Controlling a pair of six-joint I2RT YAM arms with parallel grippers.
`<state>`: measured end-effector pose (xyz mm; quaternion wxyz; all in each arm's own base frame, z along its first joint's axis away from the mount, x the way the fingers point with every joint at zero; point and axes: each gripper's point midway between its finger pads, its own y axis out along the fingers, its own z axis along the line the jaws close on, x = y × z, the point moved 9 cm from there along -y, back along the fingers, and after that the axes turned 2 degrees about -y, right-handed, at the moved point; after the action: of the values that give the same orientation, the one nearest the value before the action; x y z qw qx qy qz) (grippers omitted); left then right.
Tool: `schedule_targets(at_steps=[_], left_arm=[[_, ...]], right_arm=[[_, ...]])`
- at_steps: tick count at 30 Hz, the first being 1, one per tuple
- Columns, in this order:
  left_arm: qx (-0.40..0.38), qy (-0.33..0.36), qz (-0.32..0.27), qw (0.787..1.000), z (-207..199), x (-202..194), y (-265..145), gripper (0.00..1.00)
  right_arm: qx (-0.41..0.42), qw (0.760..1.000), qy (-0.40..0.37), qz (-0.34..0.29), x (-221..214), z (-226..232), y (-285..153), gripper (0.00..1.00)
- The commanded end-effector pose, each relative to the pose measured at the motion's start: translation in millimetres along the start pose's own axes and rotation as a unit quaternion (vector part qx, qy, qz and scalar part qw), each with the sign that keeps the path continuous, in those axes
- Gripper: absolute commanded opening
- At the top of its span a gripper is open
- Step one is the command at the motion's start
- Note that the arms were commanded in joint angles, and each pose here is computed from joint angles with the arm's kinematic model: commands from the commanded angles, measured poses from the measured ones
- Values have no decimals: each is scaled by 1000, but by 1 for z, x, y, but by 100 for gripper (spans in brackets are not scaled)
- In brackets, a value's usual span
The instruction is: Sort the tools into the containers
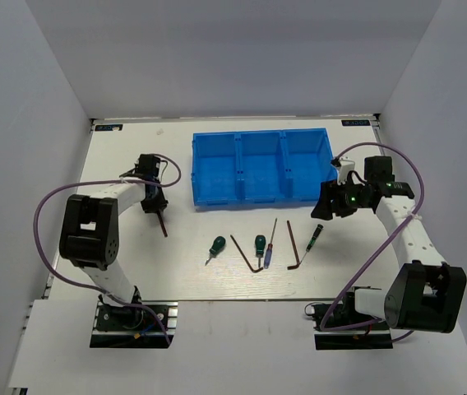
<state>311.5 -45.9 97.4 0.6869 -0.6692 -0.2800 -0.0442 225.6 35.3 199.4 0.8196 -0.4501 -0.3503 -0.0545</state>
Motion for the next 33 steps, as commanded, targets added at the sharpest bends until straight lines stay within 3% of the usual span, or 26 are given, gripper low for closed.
schedule_targets(at_steps=[1,4,7,11,13,15,17,22,26,28,32,33], left_arm=[[43,21,6,999,-2,2,4,27],[76,31,11,997,4,-6,4,11],[75,29,0,997,10,-9,-9,1],[-26,44,-62,997,-6,12,-52,0],[-117,63,-149,980,-21,36,-94,0],[-223,85,-217,947,-41,57,-134,0],[-287,103,-242,921,-56,75,-159,0],[-372,146,-218,890,-105,103,-156,0],[-376,147,-186,896,-130,109,-126,1],[-378,157,-164,898,-148,106,-110,4],[-371,169,-137,903,-165,94,-94,14],[-357,166,-133,910,-163,93,-87,20]], right_arm=[[5,1000,-7,-11,-1,4,-3,72],[5,1000,-4,-8,-3,3,-1,66],[15,1000,-18,2,-7,2,1,63],[22,999,-30,35,-17,-3,8,63],[15,998,-26,57,-26,-8,13,63],[20,996,-20,79,-34,-11,21,63],[23,996,-16,88,-39,-12,29,59],[14,993,-47,109,-44,3,53,53],[-51,992,-28,112,-45,2,67,51],[-60,992,-33,105,-40,7,78,58],[-79,990,-38,114,-33,7,94,60],[-84,988,-41,122,-34,9,98,60]])
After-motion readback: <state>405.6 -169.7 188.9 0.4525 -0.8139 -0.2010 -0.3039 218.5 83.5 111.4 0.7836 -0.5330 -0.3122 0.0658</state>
